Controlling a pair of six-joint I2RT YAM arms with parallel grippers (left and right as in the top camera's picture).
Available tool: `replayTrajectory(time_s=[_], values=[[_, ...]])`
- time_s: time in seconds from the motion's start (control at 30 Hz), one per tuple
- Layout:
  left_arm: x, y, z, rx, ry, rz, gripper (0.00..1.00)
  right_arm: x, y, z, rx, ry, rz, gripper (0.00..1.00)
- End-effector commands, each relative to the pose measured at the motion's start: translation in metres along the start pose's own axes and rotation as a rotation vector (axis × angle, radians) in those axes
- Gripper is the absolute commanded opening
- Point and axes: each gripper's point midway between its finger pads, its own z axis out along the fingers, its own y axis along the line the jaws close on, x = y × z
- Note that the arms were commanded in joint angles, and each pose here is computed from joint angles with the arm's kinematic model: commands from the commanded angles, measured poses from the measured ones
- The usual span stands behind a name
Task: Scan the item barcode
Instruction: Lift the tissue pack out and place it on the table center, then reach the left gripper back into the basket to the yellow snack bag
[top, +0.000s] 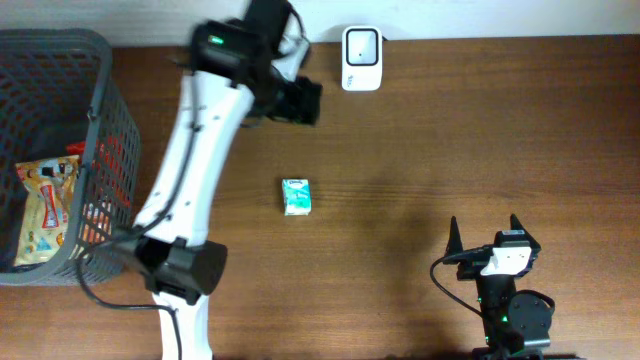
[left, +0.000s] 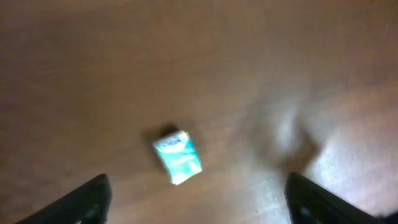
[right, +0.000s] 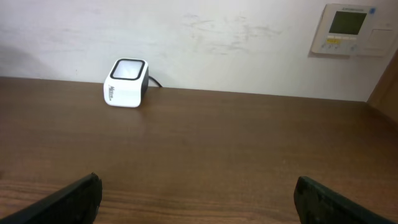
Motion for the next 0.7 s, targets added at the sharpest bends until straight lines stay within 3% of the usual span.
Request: replayTrajectory(time_s=[0.0,0.13,0.3,0.43,0.67], values=[[-0.02,0.056,-0.082,-0.141,-0.207,-0.077,0.99,0.003,0.003,0.0,-0.012,0.006,-0.007,0.98],[-0.028,0.112,-0.152,-0.223,-0.415,-0.176,0.99,0.003,0.003,0.0,-0.012,0.006,-0.007,0.98],[-0.004,0.199,-0.205,-0.349,-0.509,-0.365,0.99,0.003,0.003,0.0,-0.012,0.006,-0.007,0.98],[0.019,0.249,-0.213,-0.411,-0.486,-0.484,0.99,0.003,0.003,0.0,-0.012,0.006,-0.007,0.98],[0.079,0.326,-0.181,-0.46,-0.281,-0.705,0.99,0.003,0.003,0.0,-0.012,0.007,-0.007,0.98]])
